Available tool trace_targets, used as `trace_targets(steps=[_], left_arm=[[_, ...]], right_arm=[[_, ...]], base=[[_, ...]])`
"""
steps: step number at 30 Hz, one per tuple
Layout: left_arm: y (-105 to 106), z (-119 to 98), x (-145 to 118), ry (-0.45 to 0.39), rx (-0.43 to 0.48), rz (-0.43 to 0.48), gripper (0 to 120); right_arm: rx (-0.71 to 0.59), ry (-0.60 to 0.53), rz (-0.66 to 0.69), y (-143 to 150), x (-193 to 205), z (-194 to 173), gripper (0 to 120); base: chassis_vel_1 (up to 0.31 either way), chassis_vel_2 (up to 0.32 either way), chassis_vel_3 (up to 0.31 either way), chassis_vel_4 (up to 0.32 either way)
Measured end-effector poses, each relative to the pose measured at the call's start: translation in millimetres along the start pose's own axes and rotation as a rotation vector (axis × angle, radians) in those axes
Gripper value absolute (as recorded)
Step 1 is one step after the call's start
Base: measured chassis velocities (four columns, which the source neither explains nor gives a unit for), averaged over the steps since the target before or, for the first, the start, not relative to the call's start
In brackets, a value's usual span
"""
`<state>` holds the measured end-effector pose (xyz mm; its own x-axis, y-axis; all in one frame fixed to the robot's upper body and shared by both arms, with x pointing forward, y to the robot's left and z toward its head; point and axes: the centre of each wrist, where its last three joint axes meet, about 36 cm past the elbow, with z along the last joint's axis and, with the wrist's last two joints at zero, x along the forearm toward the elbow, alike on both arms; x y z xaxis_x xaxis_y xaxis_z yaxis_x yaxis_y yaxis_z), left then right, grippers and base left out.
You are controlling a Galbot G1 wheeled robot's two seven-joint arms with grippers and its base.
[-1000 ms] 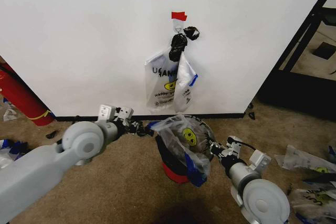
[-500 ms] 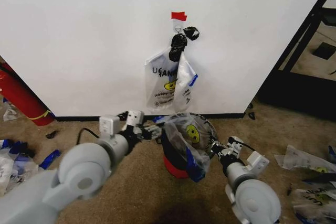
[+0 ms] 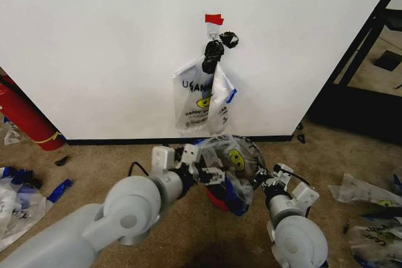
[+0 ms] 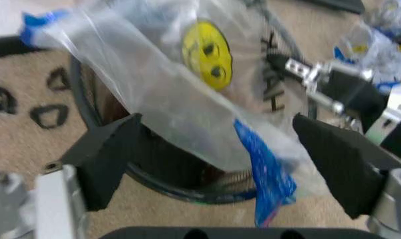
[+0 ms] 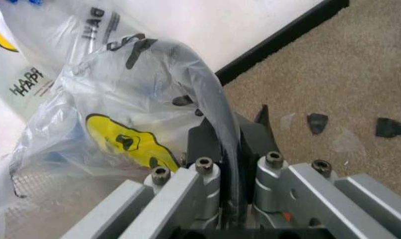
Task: Pick up the garbage bag from the wall and place it over the trash bin.
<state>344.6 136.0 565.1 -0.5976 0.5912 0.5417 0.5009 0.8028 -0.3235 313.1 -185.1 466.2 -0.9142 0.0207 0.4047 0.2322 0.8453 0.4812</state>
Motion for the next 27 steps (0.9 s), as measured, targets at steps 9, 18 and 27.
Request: trace_targets(steps=[9,18,27], left_arm=[[-2.2,11.9,-11.7,0.041,-0.001,0.024,60],[-1.7,17.6,-19.4,0.038,-0.012,0.021,26],[-1.7,19.7,-19.6,0.033,-0.008,0.024,0]], right_arm=[[0.001,0.007,0.006,-1.2,0.9,-1.8,1],[-0.004,0.013,0.006,-0.8,1.2,-1.7,1],[-0.014,0.020,0.005,0.0,1.0,-1.6,1]], base=[[0.000,0.000,0.000,0.000],[0.000,0.000,0.000,0.000],[0.000,0.000,0.000,0.000]])
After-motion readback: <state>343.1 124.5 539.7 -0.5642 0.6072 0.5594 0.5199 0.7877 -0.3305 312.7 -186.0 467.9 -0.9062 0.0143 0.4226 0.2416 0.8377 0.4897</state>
